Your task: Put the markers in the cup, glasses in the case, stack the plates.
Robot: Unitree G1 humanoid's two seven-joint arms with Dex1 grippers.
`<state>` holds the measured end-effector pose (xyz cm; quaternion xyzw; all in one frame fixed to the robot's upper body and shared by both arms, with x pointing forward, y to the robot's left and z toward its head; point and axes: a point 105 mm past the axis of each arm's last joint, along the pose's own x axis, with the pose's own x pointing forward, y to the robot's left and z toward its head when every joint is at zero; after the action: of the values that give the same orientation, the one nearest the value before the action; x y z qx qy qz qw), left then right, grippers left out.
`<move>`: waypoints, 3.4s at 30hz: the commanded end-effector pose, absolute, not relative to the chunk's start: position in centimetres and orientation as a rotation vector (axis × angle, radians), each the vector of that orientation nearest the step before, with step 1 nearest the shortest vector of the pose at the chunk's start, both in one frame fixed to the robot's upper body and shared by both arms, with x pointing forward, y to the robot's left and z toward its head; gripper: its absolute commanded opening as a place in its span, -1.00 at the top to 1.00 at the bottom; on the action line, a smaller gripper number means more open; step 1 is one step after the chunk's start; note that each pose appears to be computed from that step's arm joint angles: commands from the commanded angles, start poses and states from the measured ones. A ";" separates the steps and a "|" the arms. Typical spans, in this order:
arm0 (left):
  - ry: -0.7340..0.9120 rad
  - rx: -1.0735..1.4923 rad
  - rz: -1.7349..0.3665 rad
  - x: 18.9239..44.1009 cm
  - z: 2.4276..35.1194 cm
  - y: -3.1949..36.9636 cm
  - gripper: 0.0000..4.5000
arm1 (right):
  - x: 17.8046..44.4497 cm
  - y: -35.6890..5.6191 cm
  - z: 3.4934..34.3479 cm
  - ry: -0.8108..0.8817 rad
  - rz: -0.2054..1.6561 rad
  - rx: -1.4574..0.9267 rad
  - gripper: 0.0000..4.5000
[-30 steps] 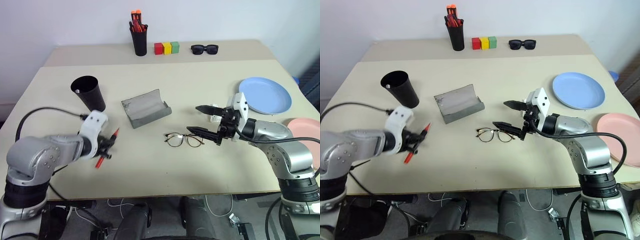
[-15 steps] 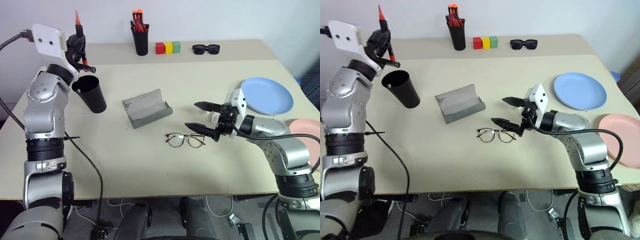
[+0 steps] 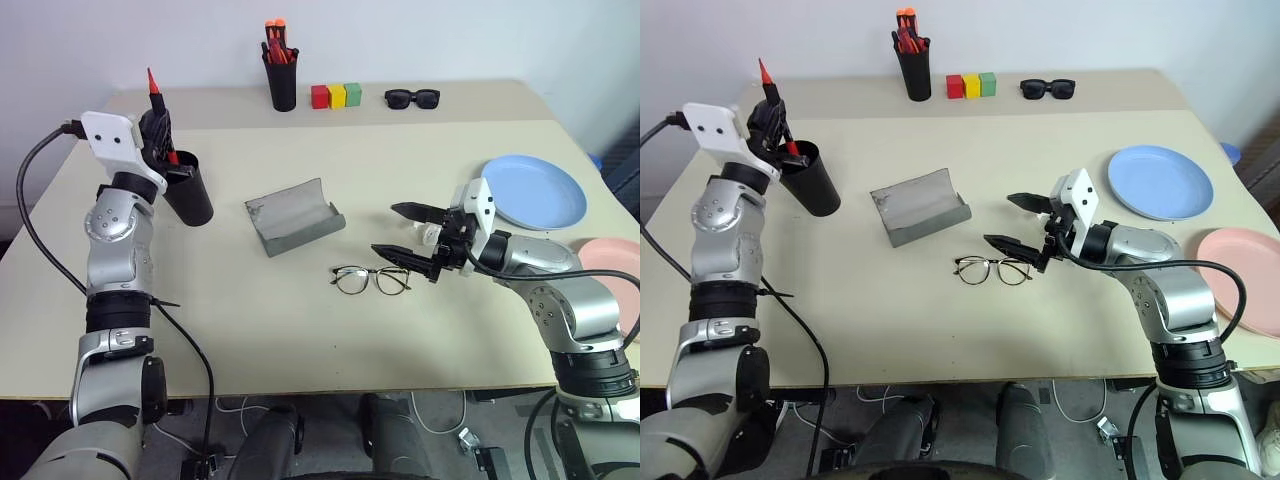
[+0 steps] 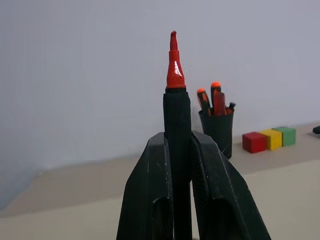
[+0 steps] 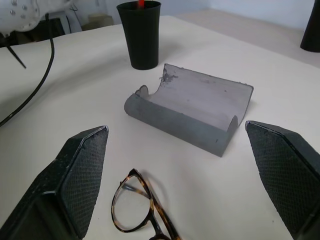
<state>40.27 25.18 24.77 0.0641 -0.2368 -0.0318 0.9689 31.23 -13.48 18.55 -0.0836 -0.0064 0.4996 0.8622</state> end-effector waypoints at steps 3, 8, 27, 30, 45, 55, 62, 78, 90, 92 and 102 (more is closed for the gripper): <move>-0.541 0.095 -0.059 39.5 25.0 25.8 0.15 | 31.0 -13.4 20.0 -0.077 1.050 -0.209 -1.00; -0.552 0.088 -0.091 39.3 25.5 25.6 -0.98 | 31.1 -13.5 20.0 -0.079 1.047 -0.212 -1.00; 0.066 0.121 -0.935 39.0 17.3 9.5 -0.98 | 32.1 -14.4 20.1 -0.091 0.997 -0.232 -1.00; 0.149 0.127 -1.017 38.6 15.3 8.0 -0.98 | 32.1 -14.4 20.1 -0.097 0.990 -0.230 -1.00; 0.366 0.155 -1.058 37.9 12.8 7.7 0.97 | 32.3 -15.0 20.0 -0.109 0.951 -0.244 -1.00; 0.430 0.322 -1.361 35.0 13.4 11.5 0.97 | 32.5 -14.6 20.1 -0.115 0.960 -0.250 -1.00; 0.408 0.349 -1.417 35.2 13.3 11.8 0.97 | 32.4 -14.6 20.2 -0.113 0.960 -0.255 -1.00; 0.238 0.294 -1.306 35.2 17.1 12.2 -0.98 | 30.1 -13.2 17.5 0.040 1.106 -0.640 -1.00; 0.011 0.250 -1.148 30.4 17.8 17.6 -0.98 | 32.0 -11.3 14.8 0.149 1.010 -0.784 -1.00; 0.000 0.236 -1.118 29.9 17.5 18.1 -1.00 | 32.3 -11.6 14.3 0.156 1.001 -0.823 -0.89; 0.032 0.151 -1.104 27.9 17.0 17.9 -1.00 | 32.4 -12.3 13.9 0.179 1.051 -0.926 0.22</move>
<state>28.10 17.46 15.78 0.0663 0.0307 -0.5293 0.8453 32.43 -12.60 12.50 -0.4108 0.1035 0.4769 0.7701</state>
